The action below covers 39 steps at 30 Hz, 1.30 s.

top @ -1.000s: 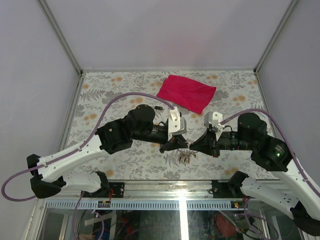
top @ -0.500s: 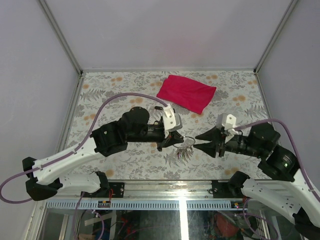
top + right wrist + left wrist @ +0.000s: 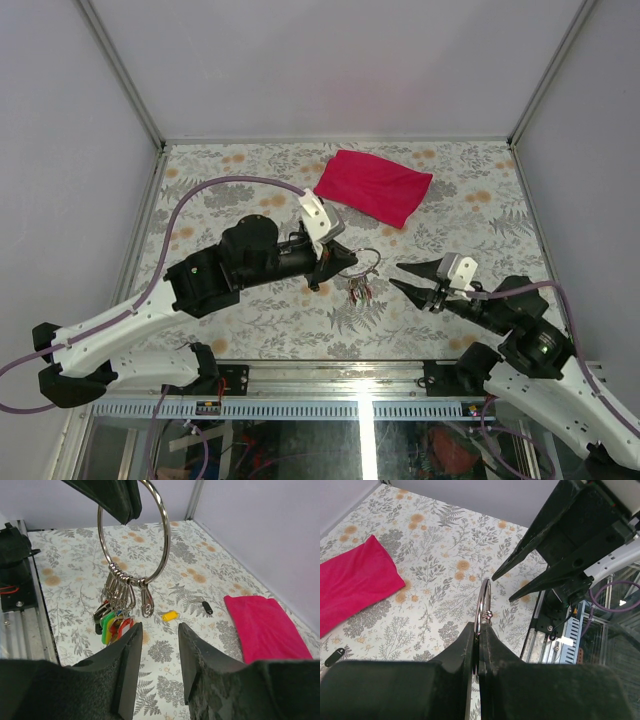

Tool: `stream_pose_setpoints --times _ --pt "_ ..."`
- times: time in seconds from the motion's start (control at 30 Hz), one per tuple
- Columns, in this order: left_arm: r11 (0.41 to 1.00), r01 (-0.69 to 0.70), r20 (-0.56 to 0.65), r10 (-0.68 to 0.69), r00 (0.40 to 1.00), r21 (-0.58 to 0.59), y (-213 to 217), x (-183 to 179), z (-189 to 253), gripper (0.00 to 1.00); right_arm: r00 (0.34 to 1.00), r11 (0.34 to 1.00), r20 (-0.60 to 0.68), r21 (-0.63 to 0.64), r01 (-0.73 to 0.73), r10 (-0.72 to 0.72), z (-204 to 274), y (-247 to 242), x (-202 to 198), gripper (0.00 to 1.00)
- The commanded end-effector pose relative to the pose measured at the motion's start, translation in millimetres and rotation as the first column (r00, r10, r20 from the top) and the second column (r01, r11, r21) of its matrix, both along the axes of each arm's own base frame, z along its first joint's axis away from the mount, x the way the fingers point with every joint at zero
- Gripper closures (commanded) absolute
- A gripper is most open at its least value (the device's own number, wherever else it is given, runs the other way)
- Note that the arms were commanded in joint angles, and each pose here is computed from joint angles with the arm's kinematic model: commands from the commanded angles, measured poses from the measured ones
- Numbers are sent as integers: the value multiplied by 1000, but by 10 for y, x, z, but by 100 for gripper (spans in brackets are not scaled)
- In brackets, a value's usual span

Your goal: Put the keys on the keyring

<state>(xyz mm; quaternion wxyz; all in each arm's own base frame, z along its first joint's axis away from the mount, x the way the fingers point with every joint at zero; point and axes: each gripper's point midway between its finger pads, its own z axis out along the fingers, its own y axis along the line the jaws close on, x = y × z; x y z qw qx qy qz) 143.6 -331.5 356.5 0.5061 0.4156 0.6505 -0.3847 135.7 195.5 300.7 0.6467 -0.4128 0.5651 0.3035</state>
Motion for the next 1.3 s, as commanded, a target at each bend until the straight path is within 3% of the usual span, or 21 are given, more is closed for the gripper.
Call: stream_pose_setpoints --times 0.0,0.57,0.87,1.27 --pt "989 -46 30 51 998 -139 9 70 404 100 985 998 173 57 13 -22 310 45 115 60" --pt "986 -63 33 69 997 -153 28 90 474 100 986 996 146 -60 -73 81 -51 286 164 64" --pt "986 -66 30 71 997 -151 28 96 468 100 986 996 145 -49 -73 79 -59 329 202 64" --pt "988 -61 27 66 997 -144 8 94 446 100 988 1000 151 -15 -19 21 12 268 263 72"
